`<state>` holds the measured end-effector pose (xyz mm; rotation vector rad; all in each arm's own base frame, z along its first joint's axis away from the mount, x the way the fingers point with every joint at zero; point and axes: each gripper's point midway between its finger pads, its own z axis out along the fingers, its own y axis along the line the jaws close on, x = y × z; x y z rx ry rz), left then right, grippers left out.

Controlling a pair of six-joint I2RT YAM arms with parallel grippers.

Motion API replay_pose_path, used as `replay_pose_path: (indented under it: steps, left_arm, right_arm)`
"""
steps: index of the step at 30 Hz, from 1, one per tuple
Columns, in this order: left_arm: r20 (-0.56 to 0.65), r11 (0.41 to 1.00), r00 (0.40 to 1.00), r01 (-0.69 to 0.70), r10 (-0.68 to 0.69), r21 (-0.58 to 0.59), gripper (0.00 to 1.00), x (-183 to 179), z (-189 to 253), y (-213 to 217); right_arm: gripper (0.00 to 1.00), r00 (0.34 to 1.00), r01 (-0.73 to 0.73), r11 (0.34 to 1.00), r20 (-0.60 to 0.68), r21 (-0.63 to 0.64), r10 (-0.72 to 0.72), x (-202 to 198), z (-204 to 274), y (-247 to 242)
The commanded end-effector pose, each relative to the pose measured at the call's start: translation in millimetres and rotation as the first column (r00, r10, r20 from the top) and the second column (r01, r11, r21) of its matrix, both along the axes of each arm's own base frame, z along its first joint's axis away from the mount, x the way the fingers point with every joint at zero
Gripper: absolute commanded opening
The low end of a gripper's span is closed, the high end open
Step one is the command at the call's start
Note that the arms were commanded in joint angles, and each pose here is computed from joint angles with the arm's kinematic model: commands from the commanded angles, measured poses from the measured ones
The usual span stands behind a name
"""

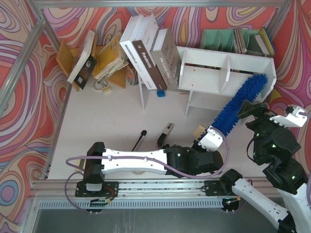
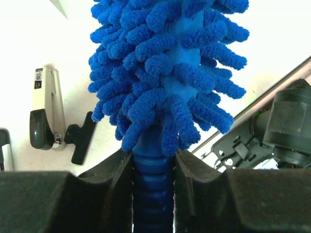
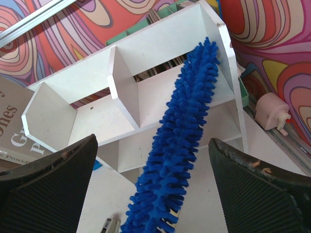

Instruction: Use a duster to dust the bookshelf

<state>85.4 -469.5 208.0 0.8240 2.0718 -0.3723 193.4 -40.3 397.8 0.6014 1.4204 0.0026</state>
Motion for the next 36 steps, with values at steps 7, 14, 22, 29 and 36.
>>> replay_pose_path:
  steps: [7,14,22,29,36]
  left_arm:
    - [0.066,0.969,0.974,-0.206,0.216,-0.135,0.00,24.5,44.5,35.7]
    - [0.046,0.963,0.967,-0.246,0.252,-0.109,0.00,11.2,37.8,51.3]
    - [-0.031,0.978,0.977,-0.210,0.210,-0.012,0.00,-0.1,7.4,45.8]
    - [-0.042,0.983,0.982,-0.185,0.185,0.008,0.00,-2.1,5.8,42.4]
    - [0.022,0.980,0.984,-0.174,0.177,-0.098,0.00,2.2,44.5,40.5]
  right_arm:
    - [0.85,0.999,0.019,1.000,0.028,0.007,-0.019,-1.1,8.7,-3.6]
    - [0.85,1.000,0.018,1.000,0.021,0.005,-0.018,2.0,4.1,-1.7]
    - [0.85,1.000,0.014,1.000,0.022,0.010,-0.014,0.2,3.6,-2.0]
    - [0.85,1.000,0.012,1.000,0.022,0.022,-0.012,-3.9,3.2,-3.6]
    - [0.85,1.000,0.014,1.000,0.024,0.027,-0.015,-6.0,3.0,-4.9]
